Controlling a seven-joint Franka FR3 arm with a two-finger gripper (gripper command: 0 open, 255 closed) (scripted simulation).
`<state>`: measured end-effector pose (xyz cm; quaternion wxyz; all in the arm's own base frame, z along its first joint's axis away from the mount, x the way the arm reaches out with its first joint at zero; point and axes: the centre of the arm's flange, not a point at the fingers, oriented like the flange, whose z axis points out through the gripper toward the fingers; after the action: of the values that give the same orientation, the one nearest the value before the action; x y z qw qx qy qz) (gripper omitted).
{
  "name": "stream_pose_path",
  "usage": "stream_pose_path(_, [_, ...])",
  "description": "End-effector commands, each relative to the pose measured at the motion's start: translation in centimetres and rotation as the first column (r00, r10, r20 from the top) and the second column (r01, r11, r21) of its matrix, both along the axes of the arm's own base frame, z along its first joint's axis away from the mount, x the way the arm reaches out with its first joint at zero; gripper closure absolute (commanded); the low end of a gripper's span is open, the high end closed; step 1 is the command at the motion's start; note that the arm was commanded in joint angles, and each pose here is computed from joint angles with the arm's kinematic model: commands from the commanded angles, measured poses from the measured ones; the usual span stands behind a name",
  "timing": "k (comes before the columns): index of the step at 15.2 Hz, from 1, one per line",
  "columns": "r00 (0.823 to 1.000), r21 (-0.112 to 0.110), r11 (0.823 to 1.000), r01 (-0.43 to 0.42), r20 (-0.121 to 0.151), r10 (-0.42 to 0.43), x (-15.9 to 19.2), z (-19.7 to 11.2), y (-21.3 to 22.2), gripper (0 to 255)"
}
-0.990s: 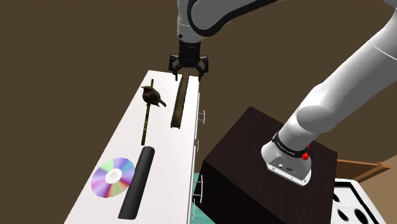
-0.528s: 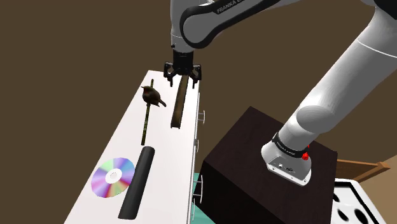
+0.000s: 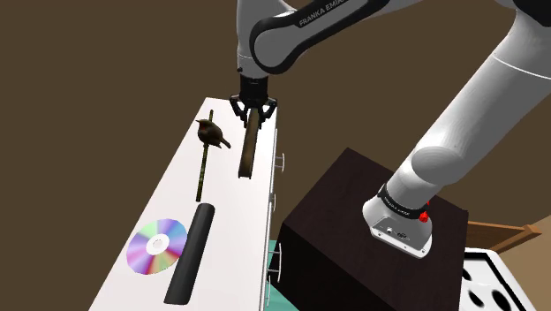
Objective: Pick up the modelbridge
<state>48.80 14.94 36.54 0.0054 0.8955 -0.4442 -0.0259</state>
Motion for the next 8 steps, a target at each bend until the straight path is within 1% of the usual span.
stream_pose_path(1, [1.0, 0.0, 1.0, 0.0, -0.001, 0.0, 0.0, -0.1, 0.0, 255])
stream_pose_path(5, [1.0, 0.0, 1.0, 0.0, -0.001, 0.0, 0.0, 0.0, 0.0, 255])
stream_pose_path(8, [1.0, 0.0, 1.0, 0.0, -0.001, 0.0, 0.0, 1.6, 0.0, 255])
